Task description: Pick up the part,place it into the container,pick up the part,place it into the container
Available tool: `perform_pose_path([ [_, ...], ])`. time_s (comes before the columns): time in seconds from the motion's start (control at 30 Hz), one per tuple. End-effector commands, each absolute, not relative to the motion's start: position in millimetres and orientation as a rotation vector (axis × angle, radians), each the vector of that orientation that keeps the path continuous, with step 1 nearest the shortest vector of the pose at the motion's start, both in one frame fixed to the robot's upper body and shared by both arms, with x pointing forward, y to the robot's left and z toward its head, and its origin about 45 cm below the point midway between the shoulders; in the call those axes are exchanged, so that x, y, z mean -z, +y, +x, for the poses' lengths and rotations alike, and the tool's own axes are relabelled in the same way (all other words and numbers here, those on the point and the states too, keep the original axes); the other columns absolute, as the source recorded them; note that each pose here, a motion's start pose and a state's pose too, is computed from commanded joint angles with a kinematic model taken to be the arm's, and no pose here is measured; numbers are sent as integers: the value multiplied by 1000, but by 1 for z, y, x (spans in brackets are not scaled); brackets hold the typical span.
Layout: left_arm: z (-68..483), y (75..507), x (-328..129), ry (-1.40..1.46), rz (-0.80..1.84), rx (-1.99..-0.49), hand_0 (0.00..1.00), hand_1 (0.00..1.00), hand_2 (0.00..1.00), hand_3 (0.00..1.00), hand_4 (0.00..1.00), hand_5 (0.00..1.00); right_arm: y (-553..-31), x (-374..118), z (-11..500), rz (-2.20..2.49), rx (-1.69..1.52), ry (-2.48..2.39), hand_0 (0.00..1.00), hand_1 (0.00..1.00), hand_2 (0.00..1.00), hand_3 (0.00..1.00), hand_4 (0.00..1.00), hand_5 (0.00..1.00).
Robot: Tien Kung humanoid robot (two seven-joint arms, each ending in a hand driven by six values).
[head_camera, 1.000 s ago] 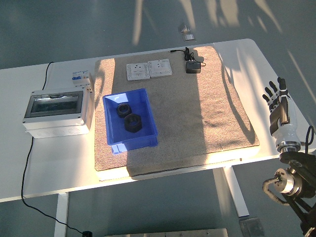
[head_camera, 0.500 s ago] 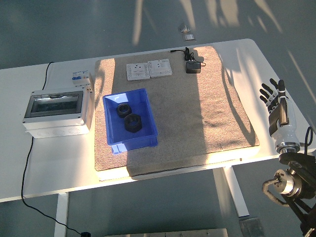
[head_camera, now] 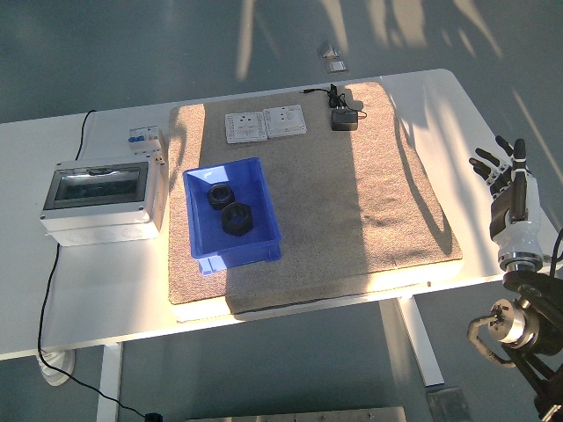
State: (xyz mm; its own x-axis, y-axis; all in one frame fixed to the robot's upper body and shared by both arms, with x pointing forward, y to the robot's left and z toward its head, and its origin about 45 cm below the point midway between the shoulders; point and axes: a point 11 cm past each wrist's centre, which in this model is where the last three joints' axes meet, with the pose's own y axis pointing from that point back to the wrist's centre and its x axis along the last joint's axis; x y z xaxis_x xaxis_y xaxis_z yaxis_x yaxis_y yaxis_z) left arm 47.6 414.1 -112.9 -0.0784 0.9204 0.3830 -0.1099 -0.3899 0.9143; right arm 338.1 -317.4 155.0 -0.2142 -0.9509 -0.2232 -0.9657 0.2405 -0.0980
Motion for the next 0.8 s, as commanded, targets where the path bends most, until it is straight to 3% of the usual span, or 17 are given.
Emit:
perform_pose_path([
  [0.1, 48, 414, 113, 941, 1368, -1596, 676, 662, 651, 749, 744, 796, -320, -156, 338, -1781, -87, 2278, 743, 388, 520, 842, 998, 903],
  [0.13, 48, 414, 113, 941, 1367, -1596, 676, 662, 651, 749, 746, 794, -320, -156, 338, -1774, -86, 2280, 695, 303, 367, 815, 998, 887],
  [0.3, 48, 413, 113, 940, 1367, -1595, 676, 662, 651, 749, 746, 794, -323, -156, 337, -1753, -92, 2286, 695, 303, 367, 815, 998, 887],
  [0.33, 48, 413, 113, 940, 1367, -1594, 676, 662, 649, 750, 747, 792, -323, -156, 337, -1753, -92, 2286, 588, 214, 266, 744, 998, 886],
  [0.5, 47, 412, 114, 943, 1365, -1594, 676, 662, 649, 750, 747, 792, -323, -156, 337, -1757, -91, 2282, 588, 214, 266, 744, 998, 886],
  [0.53, 47, 412, 114, 944, 1365, -1593, 676, 661, 649, 750, 749, 790, -323, -156, 337, -1758, -90, 2282, 538, 183, 247, 707, 998, 879],
  [0.8, 46, 411, 114, 945, 1365, -1591, 676, 662, 648, 751, 752, 792, -323, -156, 337, -1762, -88, 2282, 543, 183, 247, 698, 998, 880],
])
